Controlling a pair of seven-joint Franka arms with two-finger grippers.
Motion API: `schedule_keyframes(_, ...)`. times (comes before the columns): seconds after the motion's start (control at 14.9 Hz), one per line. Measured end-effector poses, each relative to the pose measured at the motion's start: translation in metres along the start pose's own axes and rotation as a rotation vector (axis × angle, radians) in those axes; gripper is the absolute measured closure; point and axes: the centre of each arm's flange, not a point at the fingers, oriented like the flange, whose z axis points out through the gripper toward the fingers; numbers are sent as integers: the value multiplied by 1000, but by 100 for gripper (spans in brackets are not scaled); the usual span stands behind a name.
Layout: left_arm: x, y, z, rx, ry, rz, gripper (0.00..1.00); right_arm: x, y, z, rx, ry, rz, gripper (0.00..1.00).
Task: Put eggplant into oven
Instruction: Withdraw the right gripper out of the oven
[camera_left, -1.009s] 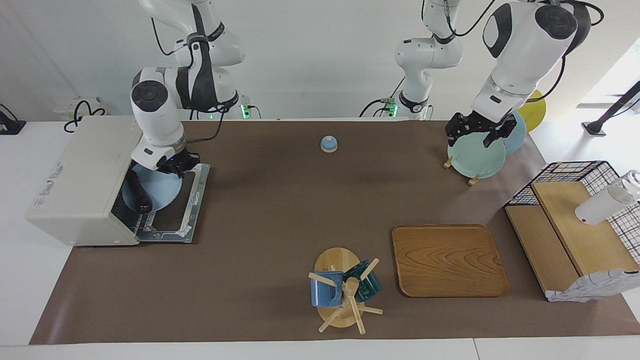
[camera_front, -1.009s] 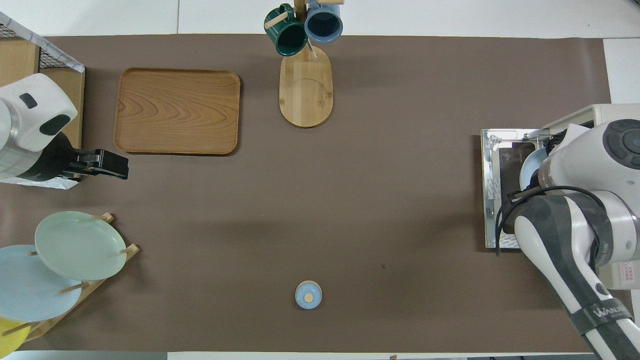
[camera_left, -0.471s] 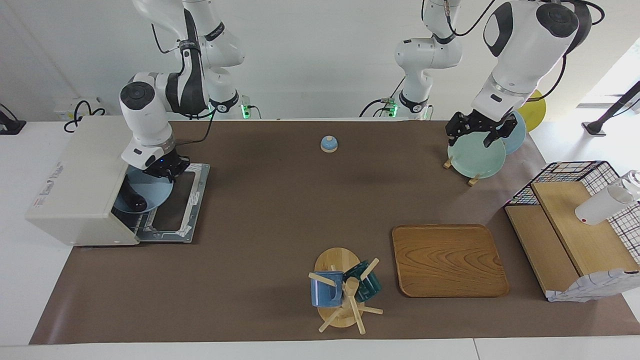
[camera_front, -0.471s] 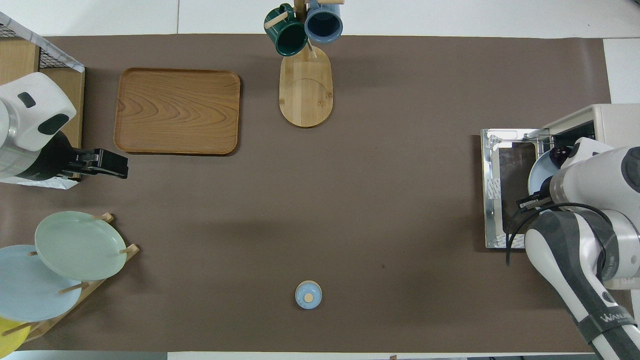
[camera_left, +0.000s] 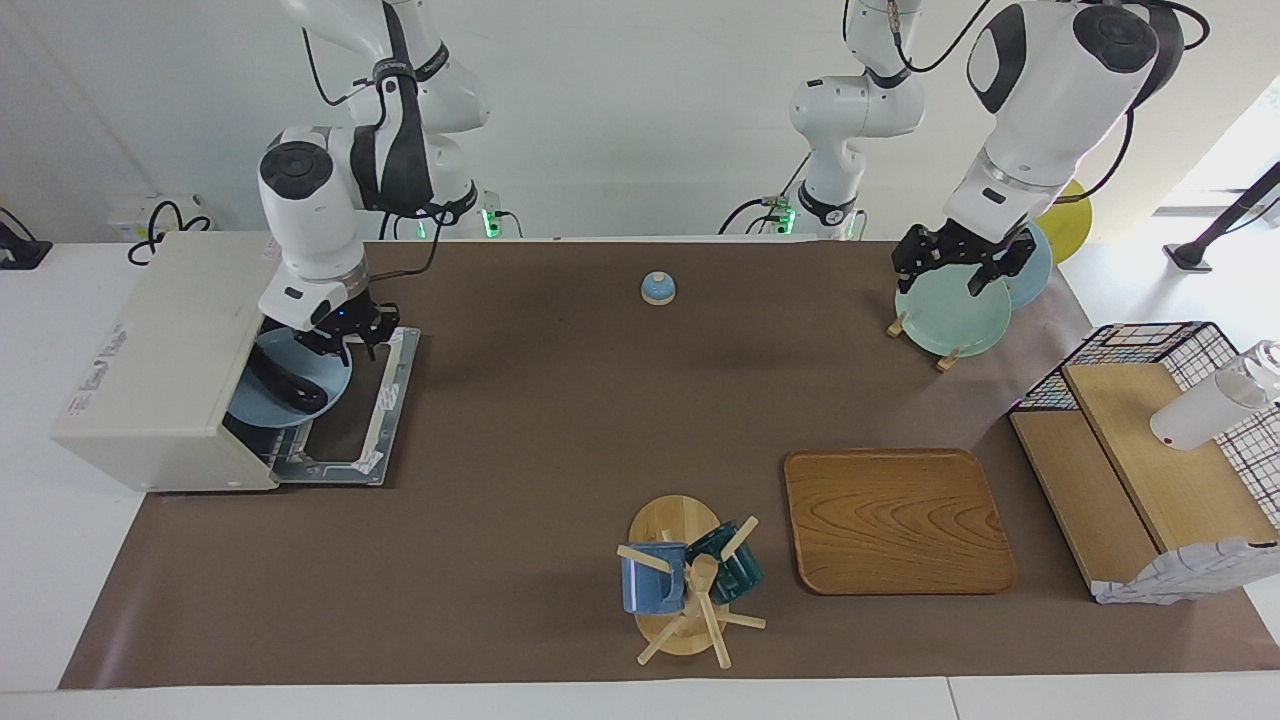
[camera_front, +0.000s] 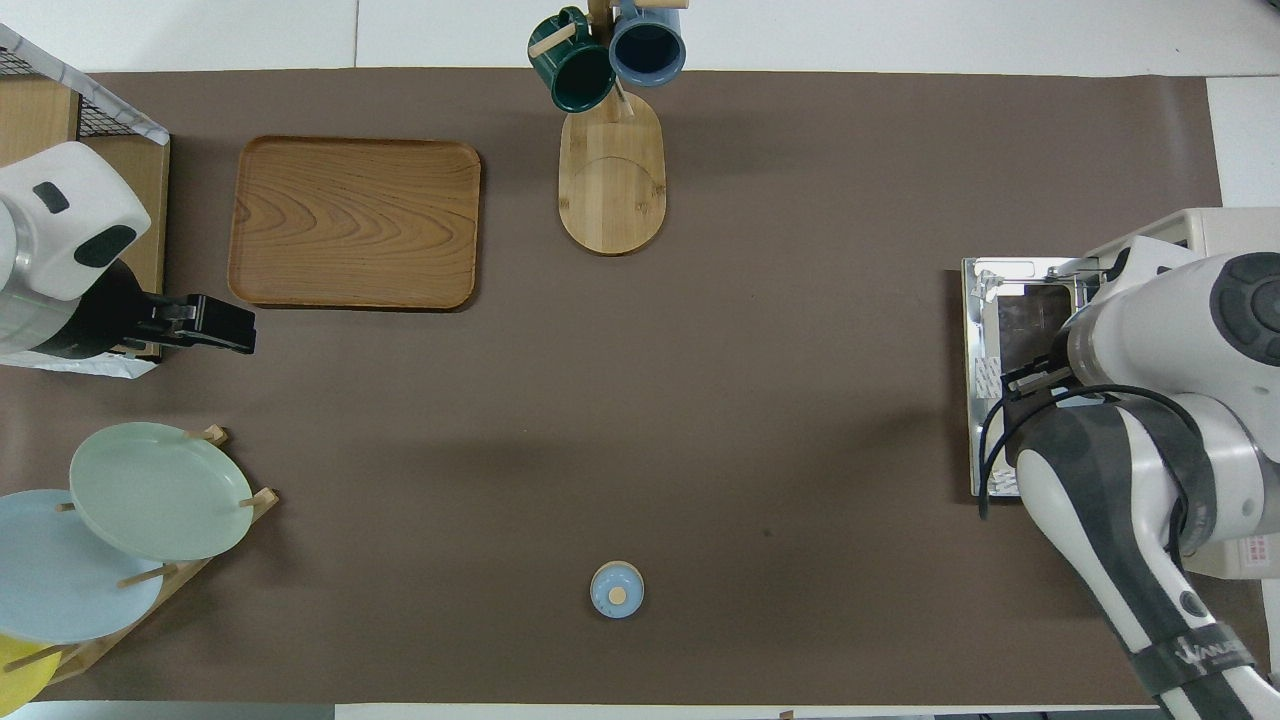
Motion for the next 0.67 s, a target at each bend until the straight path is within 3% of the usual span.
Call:
schedule_keyframes(0.13, 0, -1, 0, 0, 0, -2, 0, 13, -27, 11, 0, 13, 32, 99)
schedule_keyframes(0.34, 0, -11, 0, -1, 0, -21, 0, 23, -38, 56, 6, 30, 40, 99)
schedule_keyframes(0.67, 0, -13, 0, -1, 1, -25, 0, 27, -41, 106, 16, -5, 87, 99)
